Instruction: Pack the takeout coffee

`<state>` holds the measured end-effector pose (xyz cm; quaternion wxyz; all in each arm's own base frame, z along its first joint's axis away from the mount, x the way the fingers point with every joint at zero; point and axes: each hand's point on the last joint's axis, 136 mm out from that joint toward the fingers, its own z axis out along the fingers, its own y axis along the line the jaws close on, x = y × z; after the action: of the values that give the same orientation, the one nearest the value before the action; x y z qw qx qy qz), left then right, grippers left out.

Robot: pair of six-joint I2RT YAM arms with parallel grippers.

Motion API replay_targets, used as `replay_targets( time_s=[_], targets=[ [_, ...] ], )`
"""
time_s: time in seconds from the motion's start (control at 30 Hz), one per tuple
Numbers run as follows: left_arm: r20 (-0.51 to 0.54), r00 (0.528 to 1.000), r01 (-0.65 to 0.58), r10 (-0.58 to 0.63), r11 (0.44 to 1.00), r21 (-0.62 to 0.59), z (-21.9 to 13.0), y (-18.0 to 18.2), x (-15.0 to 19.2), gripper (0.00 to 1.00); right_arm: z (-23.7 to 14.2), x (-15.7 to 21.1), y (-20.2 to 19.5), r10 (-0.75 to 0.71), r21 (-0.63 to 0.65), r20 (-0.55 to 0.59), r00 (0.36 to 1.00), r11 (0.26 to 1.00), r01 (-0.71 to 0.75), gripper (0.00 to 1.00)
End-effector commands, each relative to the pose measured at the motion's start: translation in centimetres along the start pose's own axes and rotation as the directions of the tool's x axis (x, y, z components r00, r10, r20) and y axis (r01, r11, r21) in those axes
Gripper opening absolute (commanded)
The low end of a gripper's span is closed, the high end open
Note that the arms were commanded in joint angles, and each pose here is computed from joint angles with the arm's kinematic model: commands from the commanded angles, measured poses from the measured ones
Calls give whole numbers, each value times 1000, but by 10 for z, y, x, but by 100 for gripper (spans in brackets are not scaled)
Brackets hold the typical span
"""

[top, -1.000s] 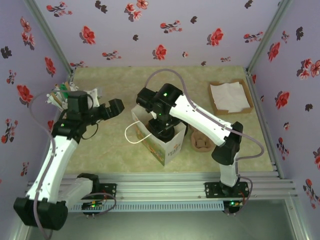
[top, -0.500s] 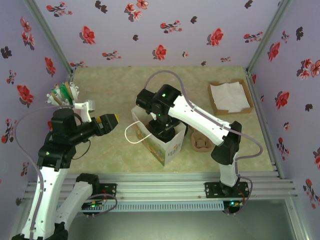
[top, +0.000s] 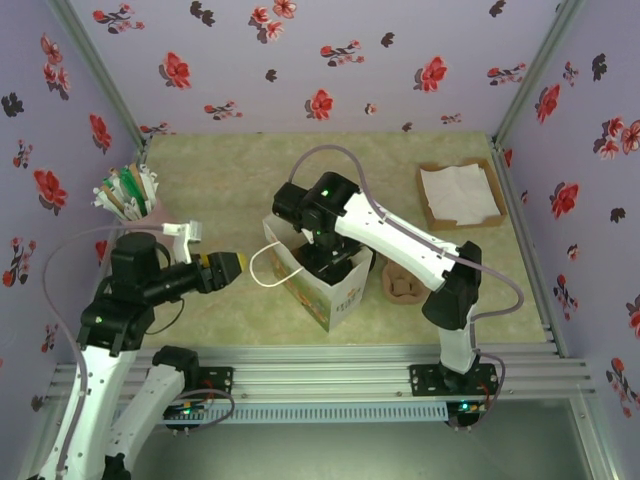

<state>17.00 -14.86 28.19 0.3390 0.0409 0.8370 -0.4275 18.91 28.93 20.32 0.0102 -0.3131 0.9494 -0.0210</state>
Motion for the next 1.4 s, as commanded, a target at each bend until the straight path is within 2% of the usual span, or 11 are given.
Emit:
replay_targets(
  time_s=[0.0,1.37],
  targets=[
    [-3,999,-47,47,998,53,7,-5,0,68,-1,21,-11,-11,36,-70,997,999,13,63],
    [4,999,-51,51,996,69,25,-3,-11,69,11,22,-13,-18,-16,-22,1000,1000,18,64]
  ],
)
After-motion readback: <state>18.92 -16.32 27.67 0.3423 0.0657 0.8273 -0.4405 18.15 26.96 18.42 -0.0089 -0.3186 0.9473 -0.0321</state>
